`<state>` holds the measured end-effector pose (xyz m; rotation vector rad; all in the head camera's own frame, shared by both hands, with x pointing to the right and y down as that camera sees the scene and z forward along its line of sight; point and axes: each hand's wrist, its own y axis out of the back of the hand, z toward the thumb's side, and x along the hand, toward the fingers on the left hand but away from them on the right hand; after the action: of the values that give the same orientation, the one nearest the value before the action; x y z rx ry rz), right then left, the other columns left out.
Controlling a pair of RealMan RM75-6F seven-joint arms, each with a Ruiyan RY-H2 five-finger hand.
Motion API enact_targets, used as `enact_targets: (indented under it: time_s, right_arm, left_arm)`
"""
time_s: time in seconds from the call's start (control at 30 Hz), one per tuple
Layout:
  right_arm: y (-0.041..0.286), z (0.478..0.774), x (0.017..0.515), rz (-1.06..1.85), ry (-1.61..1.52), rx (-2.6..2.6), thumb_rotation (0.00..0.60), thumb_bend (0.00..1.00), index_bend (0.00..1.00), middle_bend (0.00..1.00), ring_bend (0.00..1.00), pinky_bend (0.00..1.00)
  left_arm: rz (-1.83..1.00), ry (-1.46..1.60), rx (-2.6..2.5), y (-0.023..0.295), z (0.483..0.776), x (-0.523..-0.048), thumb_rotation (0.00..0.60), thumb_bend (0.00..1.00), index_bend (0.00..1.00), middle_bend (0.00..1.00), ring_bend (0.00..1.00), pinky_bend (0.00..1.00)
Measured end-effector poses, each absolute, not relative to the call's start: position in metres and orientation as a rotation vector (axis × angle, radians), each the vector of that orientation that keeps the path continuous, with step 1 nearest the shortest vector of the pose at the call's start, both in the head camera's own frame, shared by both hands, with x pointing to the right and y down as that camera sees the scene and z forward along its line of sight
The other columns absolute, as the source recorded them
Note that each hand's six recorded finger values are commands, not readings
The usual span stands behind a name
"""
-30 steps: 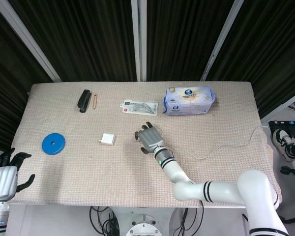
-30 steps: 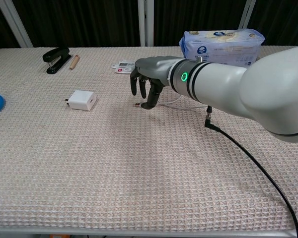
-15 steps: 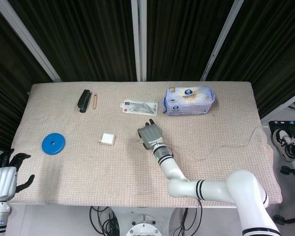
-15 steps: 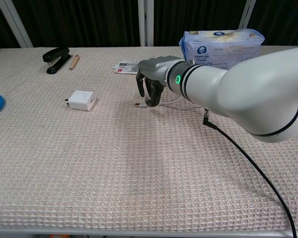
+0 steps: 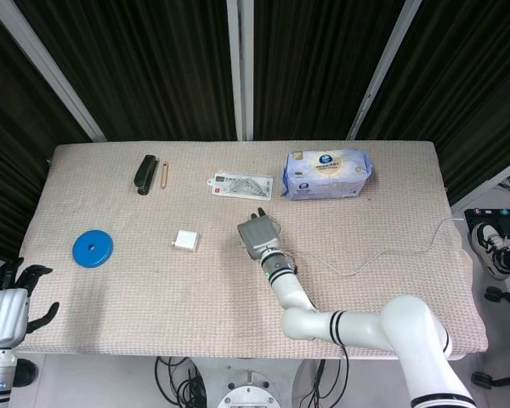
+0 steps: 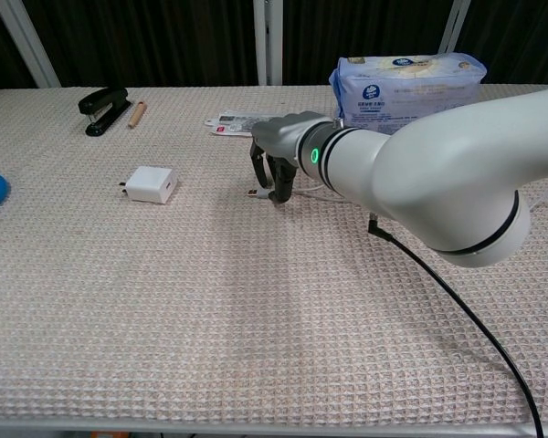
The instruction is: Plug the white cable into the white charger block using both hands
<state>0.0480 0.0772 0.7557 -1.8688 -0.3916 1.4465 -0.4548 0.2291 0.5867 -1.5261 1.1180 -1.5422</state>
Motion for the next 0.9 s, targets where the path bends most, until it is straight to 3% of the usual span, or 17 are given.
enact_targets:
  time_s: [0.9]
  right_arm:
    - [0.0819, 0.7577, 0.0424, 1.464, -0.393, -1.858, 0.600, 0.31, 0.48, 0.50, 0.23, 0.13]
  left_arm:
    - [-1.552, 1.117, -1.528, 0.2307, 0.5897, -0.4587, 0.600, 0.23, 0.27, 0.24, 0.05, 0.07]
